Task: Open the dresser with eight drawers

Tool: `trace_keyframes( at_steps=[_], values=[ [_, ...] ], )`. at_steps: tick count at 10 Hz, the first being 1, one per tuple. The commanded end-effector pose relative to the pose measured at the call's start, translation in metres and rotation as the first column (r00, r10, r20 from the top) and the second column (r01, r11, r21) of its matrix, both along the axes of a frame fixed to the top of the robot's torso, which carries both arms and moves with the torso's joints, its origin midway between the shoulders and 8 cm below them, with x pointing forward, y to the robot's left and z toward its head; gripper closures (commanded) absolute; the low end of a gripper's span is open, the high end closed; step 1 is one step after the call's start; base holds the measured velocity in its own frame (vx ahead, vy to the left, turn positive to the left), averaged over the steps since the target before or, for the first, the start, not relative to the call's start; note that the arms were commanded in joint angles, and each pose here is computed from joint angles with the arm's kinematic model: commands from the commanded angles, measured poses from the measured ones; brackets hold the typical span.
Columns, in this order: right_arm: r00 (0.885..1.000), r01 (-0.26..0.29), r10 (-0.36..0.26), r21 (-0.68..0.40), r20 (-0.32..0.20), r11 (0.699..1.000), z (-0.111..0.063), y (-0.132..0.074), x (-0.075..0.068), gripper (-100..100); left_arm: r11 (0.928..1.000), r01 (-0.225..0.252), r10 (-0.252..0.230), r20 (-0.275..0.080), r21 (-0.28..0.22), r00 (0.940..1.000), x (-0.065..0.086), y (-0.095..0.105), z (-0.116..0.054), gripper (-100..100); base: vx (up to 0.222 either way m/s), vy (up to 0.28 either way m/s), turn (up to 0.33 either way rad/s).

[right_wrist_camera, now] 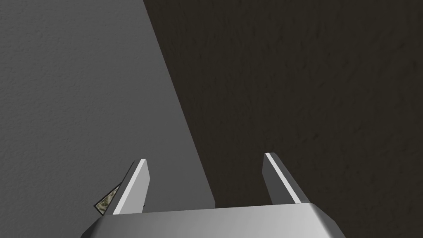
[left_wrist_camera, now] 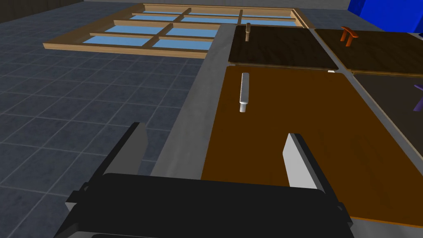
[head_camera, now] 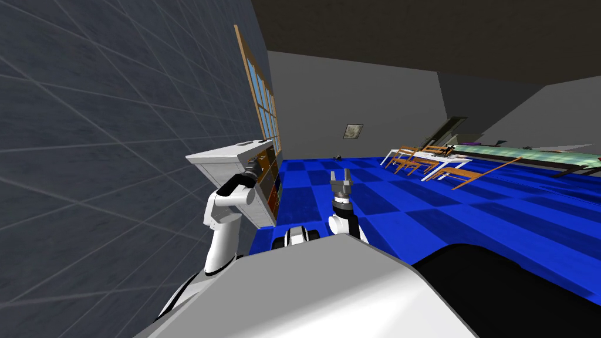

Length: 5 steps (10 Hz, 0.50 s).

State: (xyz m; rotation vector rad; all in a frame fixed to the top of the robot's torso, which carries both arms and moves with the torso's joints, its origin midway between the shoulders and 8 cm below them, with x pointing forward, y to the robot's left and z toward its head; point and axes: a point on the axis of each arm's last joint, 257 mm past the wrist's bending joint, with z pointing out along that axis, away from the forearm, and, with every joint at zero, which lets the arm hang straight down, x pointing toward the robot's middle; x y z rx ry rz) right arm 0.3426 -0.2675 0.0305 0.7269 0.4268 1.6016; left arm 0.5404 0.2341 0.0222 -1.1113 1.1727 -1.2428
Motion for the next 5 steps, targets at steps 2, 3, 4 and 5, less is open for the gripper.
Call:
trace_keyframes(
  at_steps=[2, 3, 4, 5],
  values=[
    [1.0, 0.0, 0.0, 0.0, 0.0, 1.0, 0.0, 0.0, 0.0, 0, 0.9999, 0.002, -0.003, -0.05, -0.011, 0.9987, 0.007, -0.006, 0.003, -100, 0.037, 0.006, -0.014],
    [1.0, 0.0, 0.0, 0.0, 0.0, 1.0, 0.0, 0.0, 0.0, 0, 0.9999, -0.002, 0.001, -0.074, -0.011, 0.9972, 0.008, -0.005, -0.004, -100, 0.048, 0.012, -0.024],
    [1.0, 0.0, 0.0, 0.0, 0.0, 1.0, 0.0, 0.0, 0.0, 0, 0.9999, -0.003, 0.002, -0.082, -0.01, 0.9966, 0.008, -0.005, -0.006, -100, 0.021, 0.006, 0.001],
    [1.0, 0.0, 0.0, 0.0, 0.0, 1.0, 0.0, 0.0, 0.0, 0, 0.9999, 0.002, -0.004, -0.087, -0.017, 0.9962, 0.012, -0.01, 0.004, -100, 0.037, 0.01, -0.028]
  ],
)
